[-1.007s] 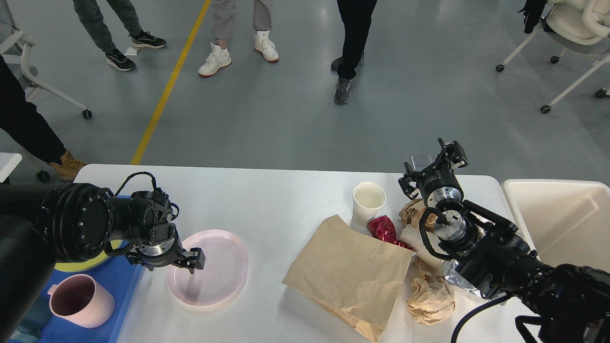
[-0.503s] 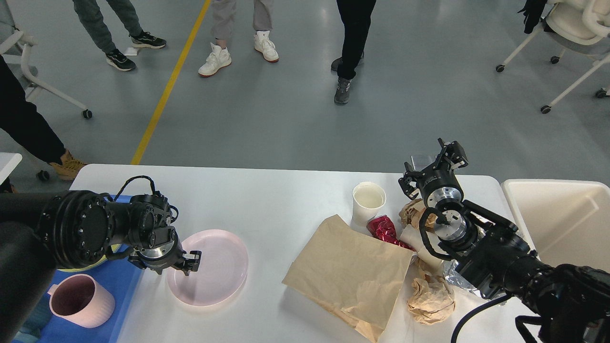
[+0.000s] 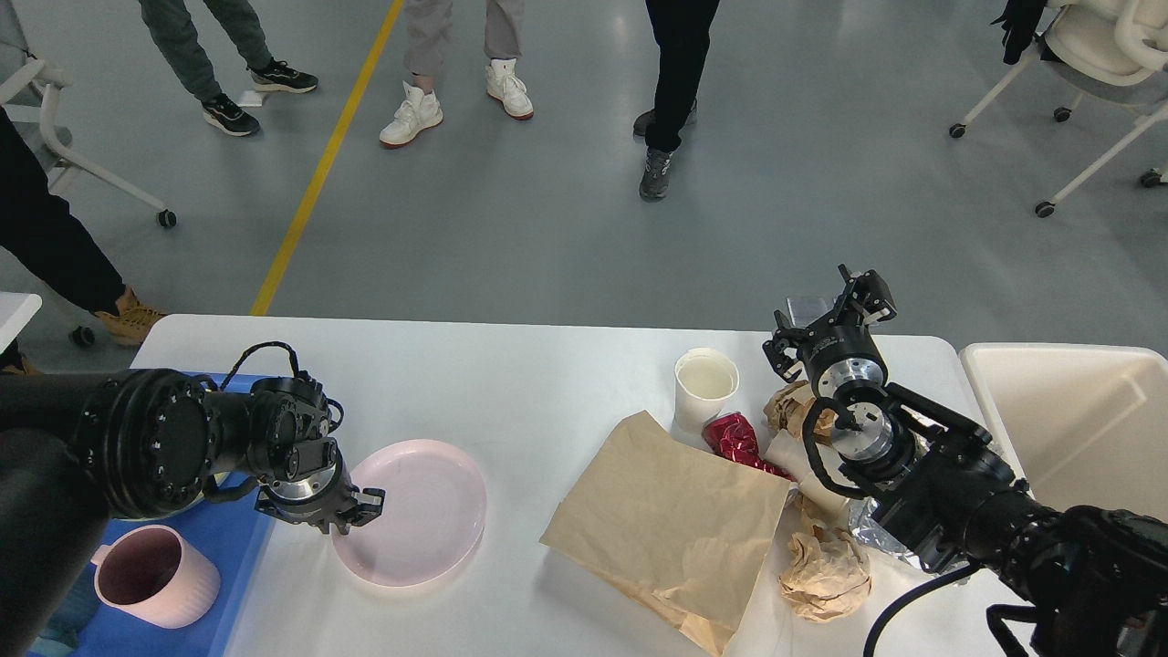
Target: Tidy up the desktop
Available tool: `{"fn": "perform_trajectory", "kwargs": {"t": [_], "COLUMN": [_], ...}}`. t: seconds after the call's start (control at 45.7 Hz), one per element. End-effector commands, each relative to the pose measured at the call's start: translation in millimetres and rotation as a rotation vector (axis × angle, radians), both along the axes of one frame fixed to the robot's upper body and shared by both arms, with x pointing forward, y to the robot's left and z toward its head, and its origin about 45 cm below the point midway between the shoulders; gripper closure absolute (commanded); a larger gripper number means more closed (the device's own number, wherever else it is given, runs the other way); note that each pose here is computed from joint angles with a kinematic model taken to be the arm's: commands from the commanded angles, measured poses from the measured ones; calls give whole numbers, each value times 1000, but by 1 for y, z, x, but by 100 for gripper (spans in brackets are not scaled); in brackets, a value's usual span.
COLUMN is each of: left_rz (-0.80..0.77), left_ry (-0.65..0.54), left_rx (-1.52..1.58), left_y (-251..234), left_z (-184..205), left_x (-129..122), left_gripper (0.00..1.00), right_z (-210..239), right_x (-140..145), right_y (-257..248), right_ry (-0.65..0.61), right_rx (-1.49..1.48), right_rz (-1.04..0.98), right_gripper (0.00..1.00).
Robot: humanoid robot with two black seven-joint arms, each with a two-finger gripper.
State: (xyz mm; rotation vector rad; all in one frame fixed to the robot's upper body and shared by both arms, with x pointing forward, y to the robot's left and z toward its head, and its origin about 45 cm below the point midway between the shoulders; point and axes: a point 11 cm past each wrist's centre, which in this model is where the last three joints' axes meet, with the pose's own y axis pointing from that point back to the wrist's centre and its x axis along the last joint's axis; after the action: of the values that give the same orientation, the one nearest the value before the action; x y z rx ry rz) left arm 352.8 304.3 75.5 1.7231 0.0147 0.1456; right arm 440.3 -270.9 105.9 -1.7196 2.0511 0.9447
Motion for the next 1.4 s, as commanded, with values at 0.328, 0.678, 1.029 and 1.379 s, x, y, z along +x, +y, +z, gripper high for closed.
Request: {"fn": "perform_trajectory", "kwargs": {"t": [0.328,0.678,1.029,1.379], "left_rz": [7,31,43,84], "left_ry": [4,41,-26,-61], "left_rx": [-22,-42,-47,-100], "left_y": [-5,-4,0,9], "left_z": [1,47,104,204], "left_x": [1,23,49,71], "left_gripper": [100,100,100,100], "right_z": [0,0,0,0], "right_x": [0,0,0,0], "right_y": [0,0,0,0], "right_ry": [0,0,0,0], "right_rx": [0,0,0,0], "right_rz": [0,0,0,0], "right_gripper": [0,0,0,0]}}
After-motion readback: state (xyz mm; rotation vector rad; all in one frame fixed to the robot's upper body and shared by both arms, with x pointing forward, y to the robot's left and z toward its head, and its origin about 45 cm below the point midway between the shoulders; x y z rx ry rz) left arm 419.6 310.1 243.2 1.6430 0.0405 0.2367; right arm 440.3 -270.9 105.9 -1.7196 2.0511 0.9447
